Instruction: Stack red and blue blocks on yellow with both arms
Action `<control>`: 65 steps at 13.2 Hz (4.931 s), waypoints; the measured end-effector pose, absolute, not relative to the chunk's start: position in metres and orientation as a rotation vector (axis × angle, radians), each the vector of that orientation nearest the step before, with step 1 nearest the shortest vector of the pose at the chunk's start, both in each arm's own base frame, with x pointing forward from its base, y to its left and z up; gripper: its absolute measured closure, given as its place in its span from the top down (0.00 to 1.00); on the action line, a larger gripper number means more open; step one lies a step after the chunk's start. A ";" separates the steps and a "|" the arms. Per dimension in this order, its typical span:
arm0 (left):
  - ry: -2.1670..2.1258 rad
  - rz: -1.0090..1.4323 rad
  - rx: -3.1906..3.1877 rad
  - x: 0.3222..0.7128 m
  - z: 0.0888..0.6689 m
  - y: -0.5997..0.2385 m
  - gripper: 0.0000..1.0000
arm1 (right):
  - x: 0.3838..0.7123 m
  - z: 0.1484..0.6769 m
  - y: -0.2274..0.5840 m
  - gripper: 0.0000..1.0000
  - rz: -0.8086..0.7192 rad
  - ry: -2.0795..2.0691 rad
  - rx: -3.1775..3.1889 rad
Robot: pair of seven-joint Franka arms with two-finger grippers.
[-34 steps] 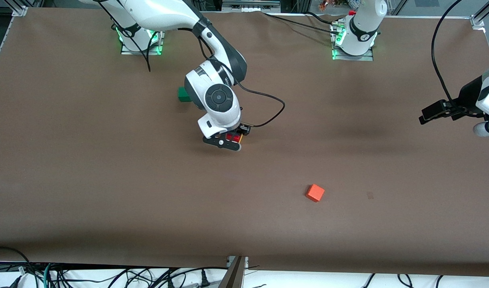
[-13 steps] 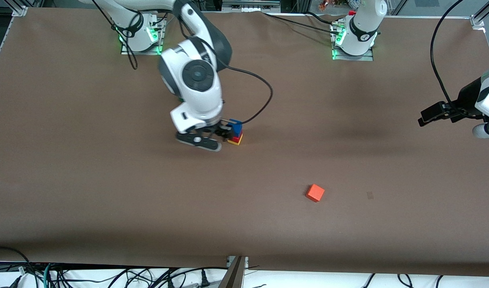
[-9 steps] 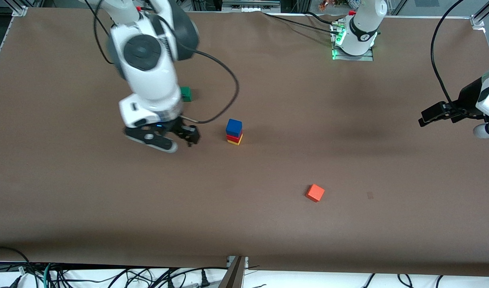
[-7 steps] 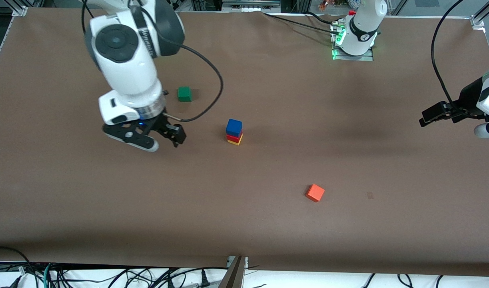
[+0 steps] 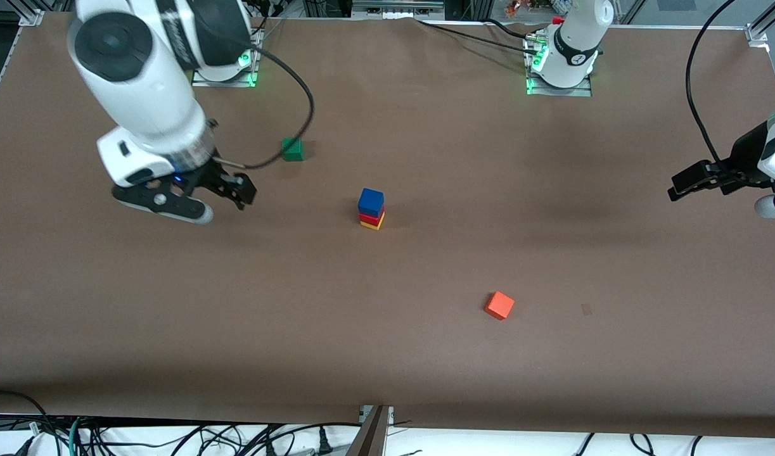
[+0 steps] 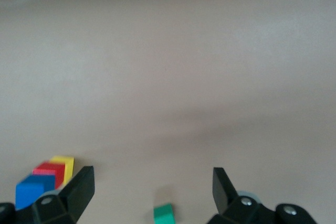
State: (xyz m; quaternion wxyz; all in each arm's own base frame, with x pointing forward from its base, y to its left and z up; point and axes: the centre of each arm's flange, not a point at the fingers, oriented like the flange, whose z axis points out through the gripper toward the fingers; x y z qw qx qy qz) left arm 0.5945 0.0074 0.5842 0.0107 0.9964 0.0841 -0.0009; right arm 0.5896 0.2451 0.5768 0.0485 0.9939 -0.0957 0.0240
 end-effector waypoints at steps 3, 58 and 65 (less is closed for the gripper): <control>0.262 -0.002 3.114 0.595 0.584 0.008 1.00 | 0.577 0.587 0.214 1.00 -0.029 -0.223 3.053; 0.262 -0.013 3.113 0.597 0.580 0.008 1.00 | 0.542 0.578 0.002 1.00 -0.237 0.063 3.170; 0.261 -0.013 3.113 0.597 0.580 0.008 1.00 | 0.544 0.580 0.019 1.00 -0.219 0.129 3.111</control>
